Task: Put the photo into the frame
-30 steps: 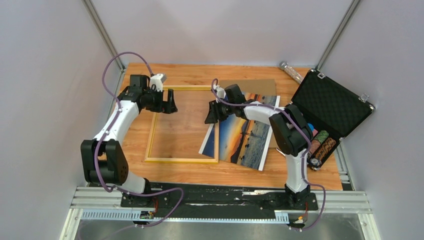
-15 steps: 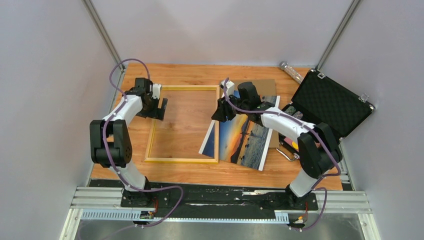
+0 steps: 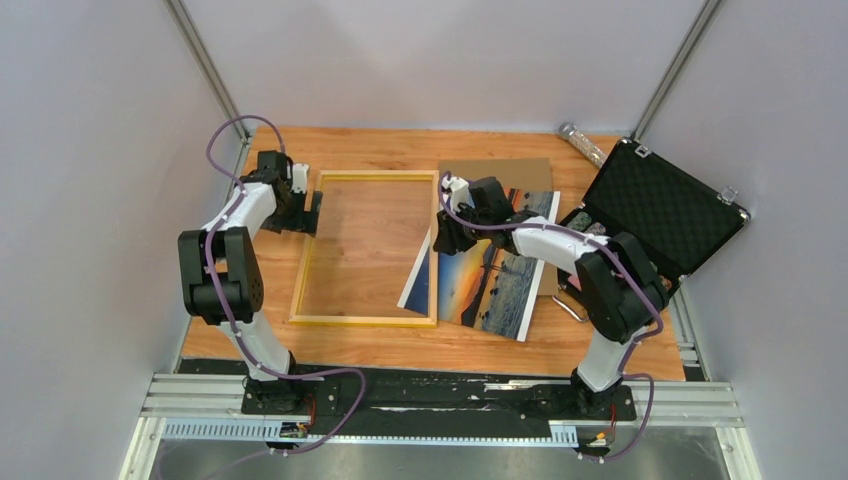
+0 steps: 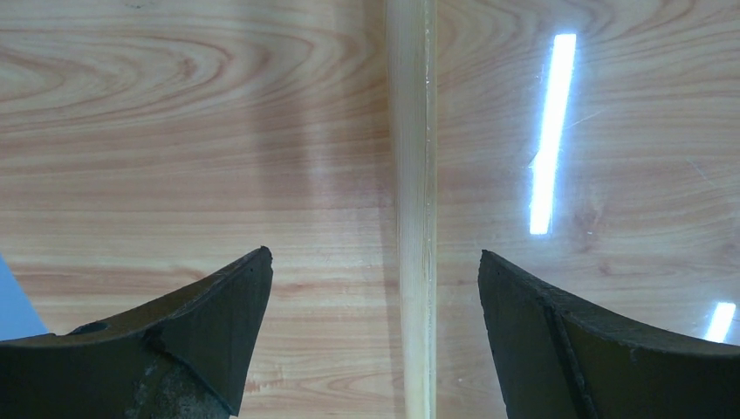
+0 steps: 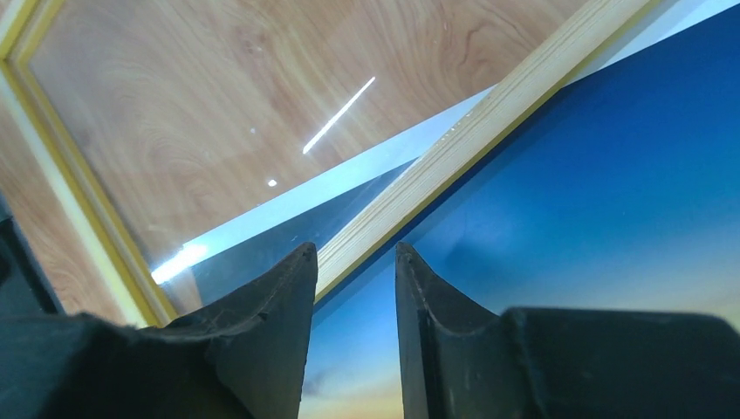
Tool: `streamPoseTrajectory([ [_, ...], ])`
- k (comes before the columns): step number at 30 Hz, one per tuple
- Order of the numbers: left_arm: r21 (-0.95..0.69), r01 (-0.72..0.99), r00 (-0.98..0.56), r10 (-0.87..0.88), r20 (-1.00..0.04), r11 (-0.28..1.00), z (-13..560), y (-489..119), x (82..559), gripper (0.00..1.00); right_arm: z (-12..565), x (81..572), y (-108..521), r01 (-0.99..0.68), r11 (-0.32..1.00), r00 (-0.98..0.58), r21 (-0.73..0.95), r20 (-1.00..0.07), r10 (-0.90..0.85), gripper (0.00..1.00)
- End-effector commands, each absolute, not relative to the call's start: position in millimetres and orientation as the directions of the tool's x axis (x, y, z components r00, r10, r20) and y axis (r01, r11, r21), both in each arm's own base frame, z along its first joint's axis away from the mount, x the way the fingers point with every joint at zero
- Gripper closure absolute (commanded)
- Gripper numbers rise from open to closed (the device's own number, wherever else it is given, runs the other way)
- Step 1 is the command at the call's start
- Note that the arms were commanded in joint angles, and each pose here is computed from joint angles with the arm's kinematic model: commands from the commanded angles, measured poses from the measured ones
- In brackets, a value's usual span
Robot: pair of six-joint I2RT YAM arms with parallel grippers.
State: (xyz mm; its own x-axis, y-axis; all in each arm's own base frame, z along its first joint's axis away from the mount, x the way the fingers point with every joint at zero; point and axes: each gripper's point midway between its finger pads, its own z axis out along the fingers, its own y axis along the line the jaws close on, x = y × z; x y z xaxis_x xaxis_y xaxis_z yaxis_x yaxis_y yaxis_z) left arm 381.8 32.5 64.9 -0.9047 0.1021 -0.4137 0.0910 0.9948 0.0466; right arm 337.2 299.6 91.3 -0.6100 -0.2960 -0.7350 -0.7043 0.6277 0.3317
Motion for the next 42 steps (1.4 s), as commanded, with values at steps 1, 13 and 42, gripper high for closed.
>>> streamPoseTrajectory([
  [1, 0.022, 0.096, -0.890, 0.096, -0.445, 0.995, 77, 32, 390, 0.04, 86, 358, 309, -0.691, 0.643, -0.614, 0.331, -0.738, -0.280, 0.63],
  [13, -0.007, 0.096, -0.891, 0.083, -0.446, 0.995, 75, 32, 385, 0.02, 63, 363, 326, -0.667, 0.606, -0.686, 0.434, -0.674, -0.273, 0.65],
  [42, -0.031, 0.081, -0.887, 0.058, -0.458, 0.996, 92, 47, 367, 0.02, 42, 380, 408, -0.616, 0.539, -0.766, 0.575, -0.596, -0.240, 0.91],
])
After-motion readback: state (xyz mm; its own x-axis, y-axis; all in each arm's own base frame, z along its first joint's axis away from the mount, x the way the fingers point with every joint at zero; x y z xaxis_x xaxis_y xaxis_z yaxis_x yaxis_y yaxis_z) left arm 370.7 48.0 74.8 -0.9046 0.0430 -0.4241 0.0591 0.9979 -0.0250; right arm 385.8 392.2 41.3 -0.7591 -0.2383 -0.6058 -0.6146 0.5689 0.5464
